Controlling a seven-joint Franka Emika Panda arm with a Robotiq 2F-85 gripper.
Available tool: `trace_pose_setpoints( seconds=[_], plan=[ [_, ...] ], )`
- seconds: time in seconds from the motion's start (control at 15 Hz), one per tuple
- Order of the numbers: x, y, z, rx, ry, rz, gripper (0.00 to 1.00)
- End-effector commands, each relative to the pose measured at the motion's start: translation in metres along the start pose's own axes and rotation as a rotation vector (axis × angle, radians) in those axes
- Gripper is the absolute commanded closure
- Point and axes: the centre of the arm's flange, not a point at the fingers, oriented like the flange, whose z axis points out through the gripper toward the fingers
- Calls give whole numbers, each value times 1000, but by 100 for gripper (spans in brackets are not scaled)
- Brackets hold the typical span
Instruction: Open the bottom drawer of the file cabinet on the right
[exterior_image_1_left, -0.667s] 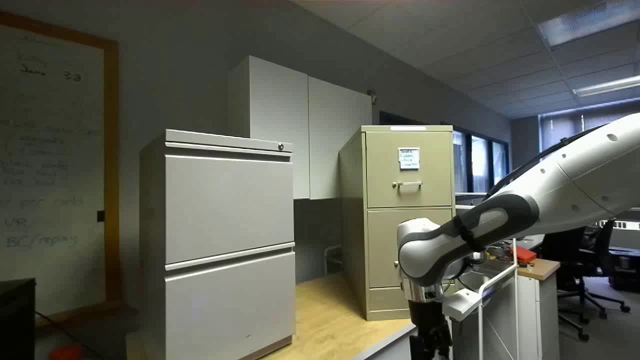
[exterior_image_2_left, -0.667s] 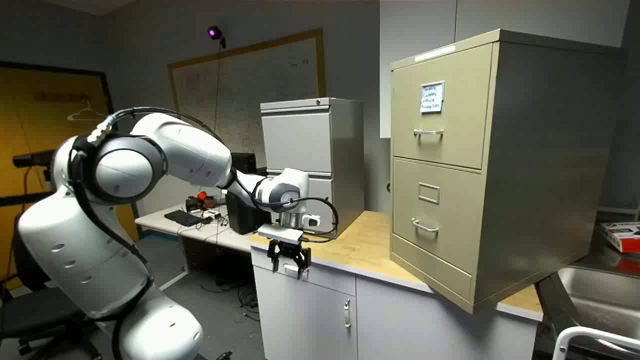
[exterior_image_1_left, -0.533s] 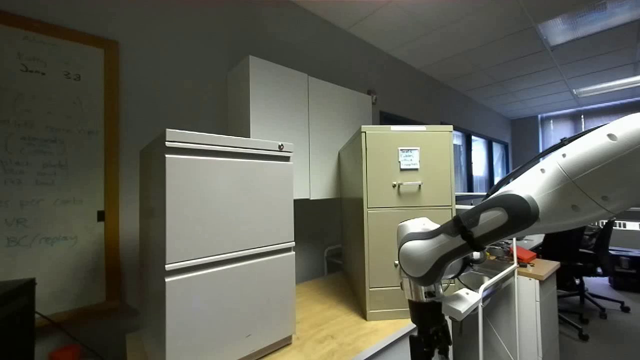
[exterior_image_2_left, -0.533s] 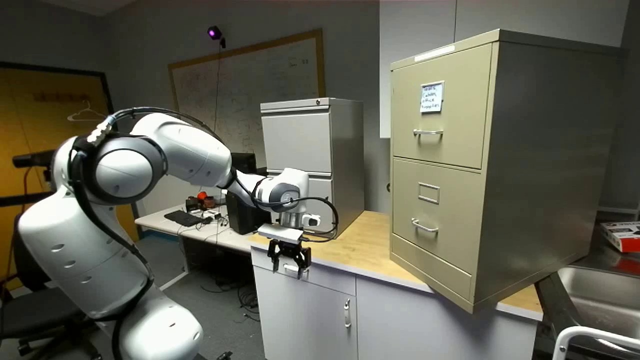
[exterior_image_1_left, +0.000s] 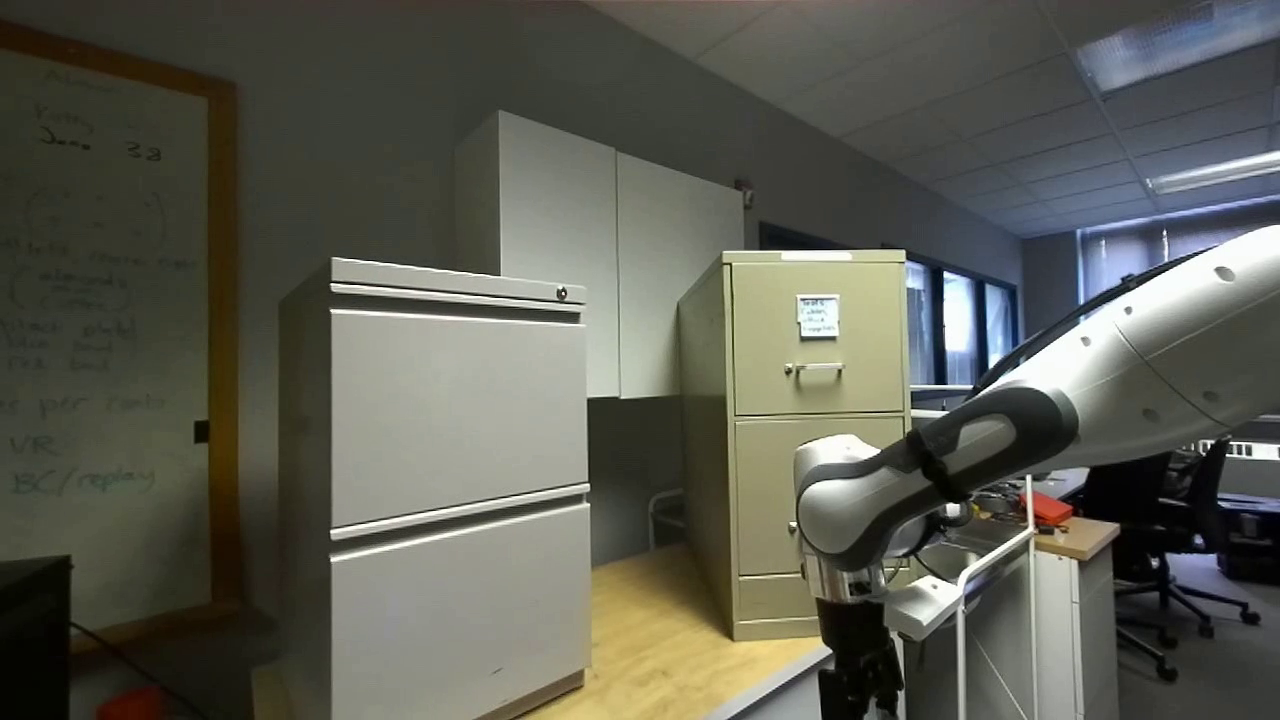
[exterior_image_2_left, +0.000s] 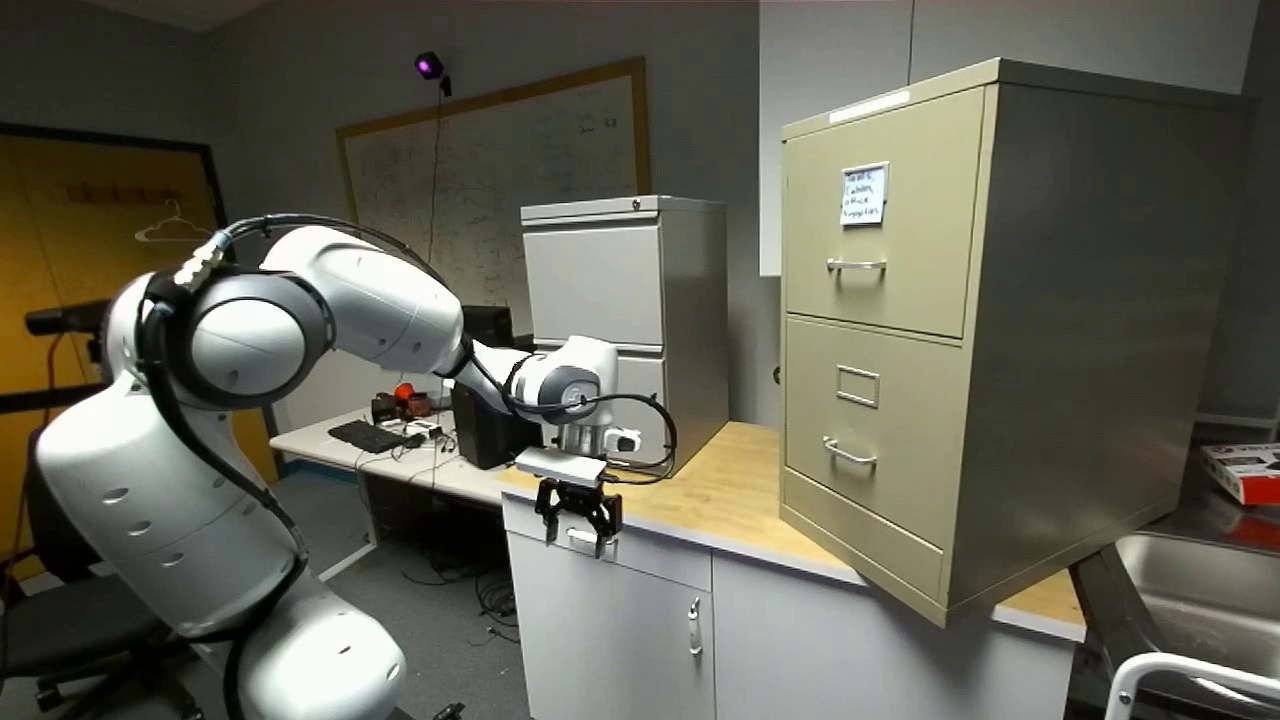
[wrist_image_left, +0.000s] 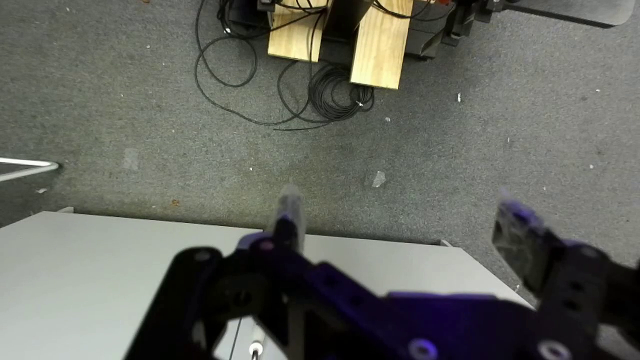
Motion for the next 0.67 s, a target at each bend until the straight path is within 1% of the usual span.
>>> trace_pose_setpoints(
  seconds=[0.0, 0.33, 0.47, 0.6],
  plan=[
    [0, 0, 0, 0, 0, 0, 0],
    [4, 0, 1, 10, 3, 15, 0],
    [13, 0, 0, 22, 34, 41, 0],
    [32, -2, -7, 44, 100, 84, 0]
  ],
)
